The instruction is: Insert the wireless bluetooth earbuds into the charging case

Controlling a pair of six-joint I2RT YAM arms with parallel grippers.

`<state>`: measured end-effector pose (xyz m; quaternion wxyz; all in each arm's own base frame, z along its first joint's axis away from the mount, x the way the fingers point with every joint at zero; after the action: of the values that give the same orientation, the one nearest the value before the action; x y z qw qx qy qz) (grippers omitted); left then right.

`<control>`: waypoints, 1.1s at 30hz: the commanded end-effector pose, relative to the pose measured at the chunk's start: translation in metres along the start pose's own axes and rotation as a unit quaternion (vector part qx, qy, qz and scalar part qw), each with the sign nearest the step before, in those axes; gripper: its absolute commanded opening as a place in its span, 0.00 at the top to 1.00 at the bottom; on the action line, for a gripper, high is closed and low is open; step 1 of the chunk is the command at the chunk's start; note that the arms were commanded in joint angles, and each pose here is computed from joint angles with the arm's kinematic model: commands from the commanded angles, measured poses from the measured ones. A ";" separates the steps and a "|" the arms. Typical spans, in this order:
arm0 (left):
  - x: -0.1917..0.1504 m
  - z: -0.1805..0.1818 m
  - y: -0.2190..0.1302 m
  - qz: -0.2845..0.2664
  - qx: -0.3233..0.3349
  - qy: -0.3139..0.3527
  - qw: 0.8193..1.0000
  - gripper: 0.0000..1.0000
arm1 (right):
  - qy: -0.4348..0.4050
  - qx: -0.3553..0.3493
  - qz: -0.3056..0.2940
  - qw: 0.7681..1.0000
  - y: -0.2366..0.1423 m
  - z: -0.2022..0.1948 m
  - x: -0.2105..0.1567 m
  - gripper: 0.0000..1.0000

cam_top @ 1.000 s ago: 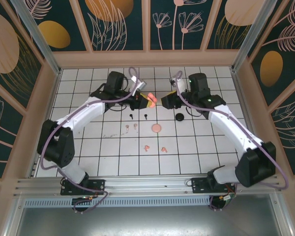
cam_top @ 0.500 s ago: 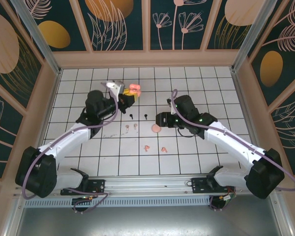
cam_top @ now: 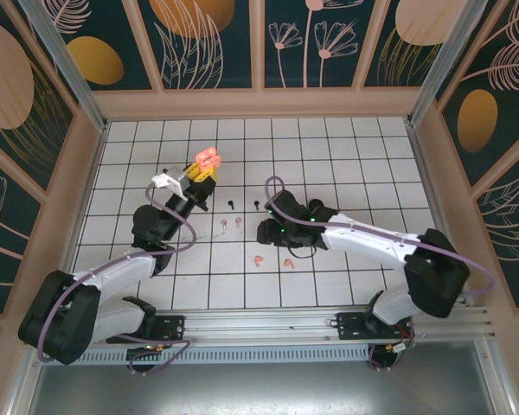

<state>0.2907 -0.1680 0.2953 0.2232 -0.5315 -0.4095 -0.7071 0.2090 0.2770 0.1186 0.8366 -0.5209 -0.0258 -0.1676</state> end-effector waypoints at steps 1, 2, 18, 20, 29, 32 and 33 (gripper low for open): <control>0.043 0.012 -0.010 -0.105 0.049 0.006 0.993 1.00 | 0.019 -0.044 -0.003 0.999 0.009 0.001 -0.008 0.43; 0.046 0.015 -0.011 -0.110 0.058 0.010 0.992 1.00 | 0.019 -0.055 -0.001 0.998 0.013 0.001 -0.011 0.42; 0.055 0.026 -0.019 -0.137 0.104 0.019 0.985 1.00 | 0.059 -0.159 0.004 0.986 0.048 0.005 -0.040 0.40; 0.056 0.027 -0.019 -0.140 0.106 0.019 0.984 1.00 | 0.061 -0.168 0.006 0.984 0.051 0.005 -0.042 0.40; 0.055 0.026 -0.021 -0.147 0.105 0.013 0.983 1.00 | 0.069 -0.190 0.011 0.979 0.063 0.003 -0.052 0.42; 0.055 0.026 -0.022 -0.150 0.104 0.010 0.983 1.00 | 0.071 -0.193 0.012 0.979 0.065 0.002 -0.053 0.43; 0.054 0.025 -0.022 -0.150 0.102 0.009 0.983 1.00 | 0.073 -0.195 0.012 0.978 0.066 0.001 -0.053 0.44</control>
<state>0.2784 -0.1312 0.3340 0.1951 -0.4436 -0.5379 -0.6898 0.1822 0.3201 0.0512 0.7343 -0.6487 0.0671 -0.1887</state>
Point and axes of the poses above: each hand's point on the last joint's axis, 136 mm out from that joint toward the fingers, its own y axis out along the fingers, its own z axis along the line the jaws close on, x = y × z, the point moved 3 cm from there along -y, back along the fingers, and after that the axes turned 14 degrees about y, right-handed, at the moved point
